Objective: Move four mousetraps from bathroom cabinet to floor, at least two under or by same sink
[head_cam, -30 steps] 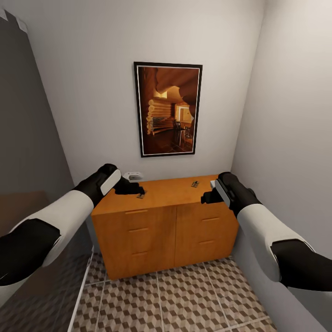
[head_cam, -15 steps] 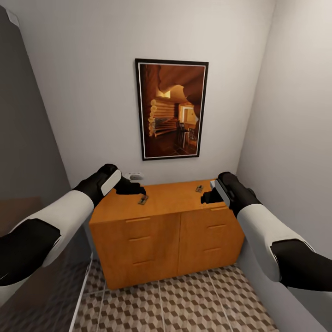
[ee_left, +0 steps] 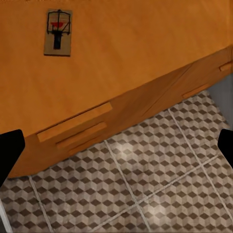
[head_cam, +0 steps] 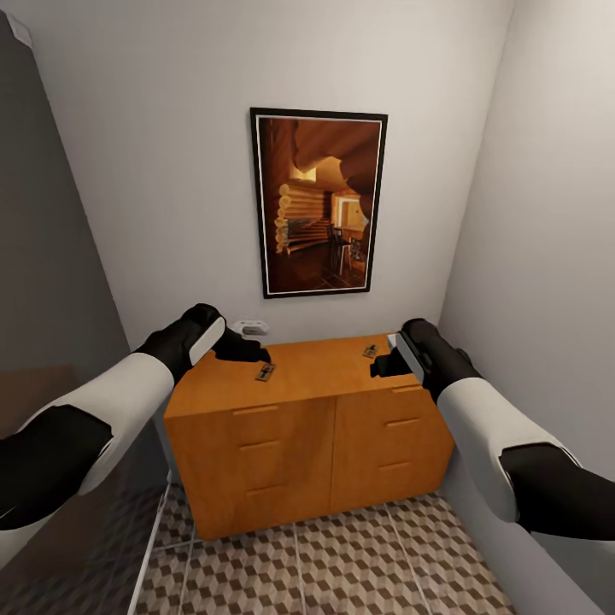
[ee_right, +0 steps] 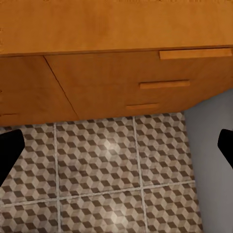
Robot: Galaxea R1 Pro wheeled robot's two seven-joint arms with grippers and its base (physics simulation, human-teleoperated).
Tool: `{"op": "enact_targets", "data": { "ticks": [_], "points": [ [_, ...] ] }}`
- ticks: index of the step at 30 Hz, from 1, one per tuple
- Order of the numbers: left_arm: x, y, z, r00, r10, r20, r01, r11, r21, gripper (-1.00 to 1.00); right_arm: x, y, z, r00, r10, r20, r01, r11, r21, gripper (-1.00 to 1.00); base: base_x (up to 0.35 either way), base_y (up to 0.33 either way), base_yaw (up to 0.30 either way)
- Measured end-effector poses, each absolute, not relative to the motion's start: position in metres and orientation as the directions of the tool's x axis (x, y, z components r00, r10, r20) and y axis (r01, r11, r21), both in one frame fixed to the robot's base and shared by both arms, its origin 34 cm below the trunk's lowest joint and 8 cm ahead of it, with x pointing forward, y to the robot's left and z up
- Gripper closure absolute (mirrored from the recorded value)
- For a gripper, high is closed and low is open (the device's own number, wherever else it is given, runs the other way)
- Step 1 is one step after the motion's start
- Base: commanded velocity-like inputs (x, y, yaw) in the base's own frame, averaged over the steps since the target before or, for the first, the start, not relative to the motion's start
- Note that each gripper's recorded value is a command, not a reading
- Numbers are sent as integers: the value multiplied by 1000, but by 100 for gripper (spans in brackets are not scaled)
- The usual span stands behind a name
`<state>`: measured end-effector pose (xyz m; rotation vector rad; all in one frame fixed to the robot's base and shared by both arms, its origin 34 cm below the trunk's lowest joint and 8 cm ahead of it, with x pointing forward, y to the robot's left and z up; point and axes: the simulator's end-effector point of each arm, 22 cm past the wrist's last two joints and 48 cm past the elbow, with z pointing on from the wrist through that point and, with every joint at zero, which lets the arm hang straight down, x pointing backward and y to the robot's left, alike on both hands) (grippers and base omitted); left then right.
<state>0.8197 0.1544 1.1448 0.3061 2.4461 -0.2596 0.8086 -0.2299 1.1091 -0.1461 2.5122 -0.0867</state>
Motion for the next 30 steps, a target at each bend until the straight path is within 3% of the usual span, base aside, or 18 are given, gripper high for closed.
{"op": "enact_targets", "data": {
  "ticks": [30],
  "points": [
    [816,147,1144,-758,176,-628,317,941,-119,-100,808,-213,1110,-802,-135,-582,-105,991,-86,-100,6,0,0]
  ]
}}
